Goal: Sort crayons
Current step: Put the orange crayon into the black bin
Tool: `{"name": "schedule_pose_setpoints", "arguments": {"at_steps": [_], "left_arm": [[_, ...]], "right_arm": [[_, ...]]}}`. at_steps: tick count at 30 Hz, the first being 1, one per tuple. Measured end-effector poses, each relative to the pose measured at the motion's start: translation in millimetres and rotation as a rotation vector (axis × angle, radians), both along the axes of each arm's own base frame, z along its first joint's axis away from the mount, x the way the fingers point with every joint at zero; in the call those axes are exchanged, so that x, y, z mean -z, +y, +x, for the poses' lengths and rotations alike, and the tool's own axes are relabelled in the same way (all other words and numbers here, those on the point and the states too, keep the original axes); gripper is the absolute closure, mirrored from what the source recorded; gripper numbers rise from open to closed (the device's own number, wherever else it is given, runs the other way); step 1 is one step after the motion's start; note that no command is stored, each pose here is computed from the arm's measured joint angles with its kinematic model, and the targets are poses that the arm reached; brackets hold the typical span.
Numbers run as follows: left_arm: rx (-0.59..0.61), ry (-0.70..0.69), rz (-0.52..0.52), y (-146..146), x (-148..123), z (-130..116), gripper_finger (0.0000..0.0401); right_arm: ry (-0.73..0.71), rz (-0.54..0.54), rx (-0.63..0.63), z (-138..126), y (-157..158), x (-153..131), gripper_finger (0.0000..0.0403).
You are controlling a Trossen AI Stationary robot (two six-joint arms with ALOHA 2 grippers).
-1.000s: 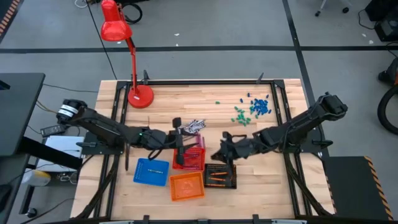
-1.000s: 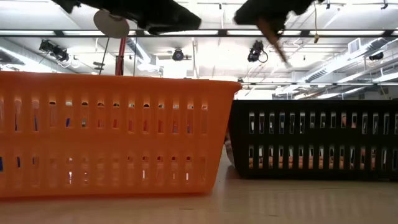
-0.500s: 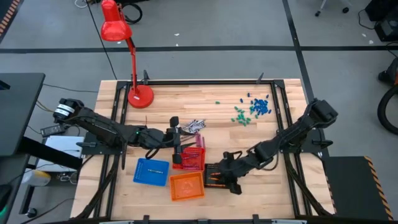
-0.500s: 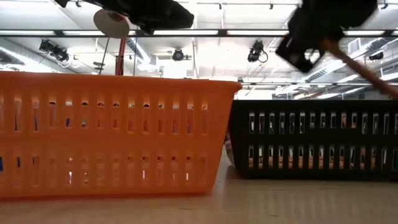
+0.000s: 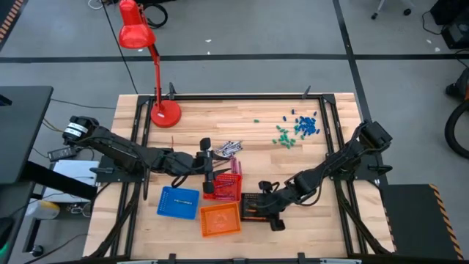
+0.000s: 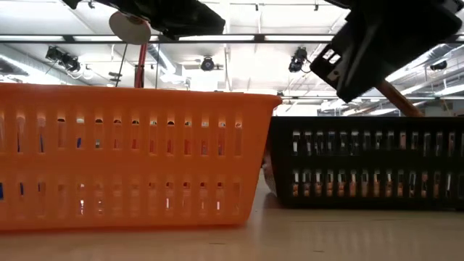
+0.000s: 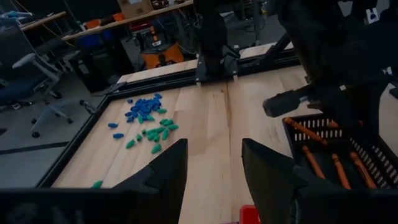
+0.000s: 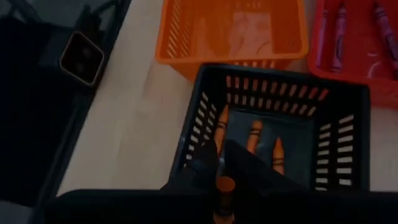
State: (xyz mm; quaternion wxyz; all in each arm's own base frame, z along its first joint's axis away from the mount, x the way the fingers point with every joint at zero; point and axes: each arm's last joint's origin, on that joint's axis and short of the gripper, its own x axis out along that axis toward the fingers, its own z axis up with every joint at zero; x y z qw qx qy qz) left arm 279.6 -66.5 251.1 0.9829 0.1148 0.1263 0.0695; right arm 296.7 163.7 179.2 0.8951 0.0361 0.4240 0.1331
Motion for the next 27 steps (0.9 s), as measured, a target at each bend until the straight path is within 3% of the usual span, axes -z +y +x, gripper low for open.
{"name": "schedule_pose_setpoints", "arguments": {"at_steps": [17,27], "left_arm": [[0.001,0.002,0.002,-0.3,0.3,-0.1,0.0237],[0.002,0.003,0.004,-0.3,0.3,-0.1,0.0237]], "right_arm": [[0.018,-0.181,-0.031,-10.0,-8.8,16.0,0.037],[-0.126,-0.072,-0.071,-4.2,-3.0,13.4,0.0368]]}}
